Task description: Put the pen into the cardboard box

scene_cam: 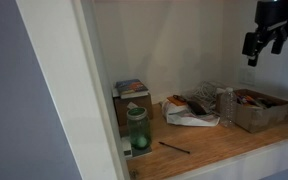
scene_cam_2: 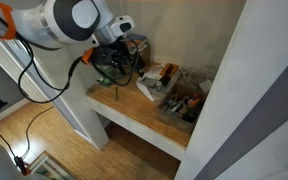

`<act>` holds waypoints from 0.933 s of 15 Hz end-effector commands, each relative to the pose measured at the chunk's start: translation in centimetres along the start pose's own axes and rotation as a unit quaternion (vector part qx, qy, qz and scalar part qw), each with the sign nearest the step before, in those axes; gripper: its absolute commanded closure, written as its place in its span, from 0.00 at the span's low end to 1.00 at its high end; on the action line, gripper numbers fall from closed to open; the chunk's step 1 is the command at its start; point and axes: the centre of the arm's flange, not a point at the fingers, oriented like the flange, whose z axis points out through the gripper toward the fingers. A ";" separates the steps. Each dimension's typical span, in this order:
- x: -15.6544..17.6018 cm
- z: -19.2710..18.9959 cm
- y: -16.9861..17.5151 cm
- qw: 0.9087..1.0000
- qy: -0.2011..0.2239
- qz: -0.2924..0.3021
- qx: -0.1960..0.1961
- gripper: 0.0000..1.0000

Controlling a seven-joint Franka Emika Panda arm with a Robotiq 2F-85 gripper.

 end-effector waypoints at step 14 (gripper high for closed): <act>0.3 2.9 -19.5 0.968 -0.006 -0.231 0.102 0.00</act>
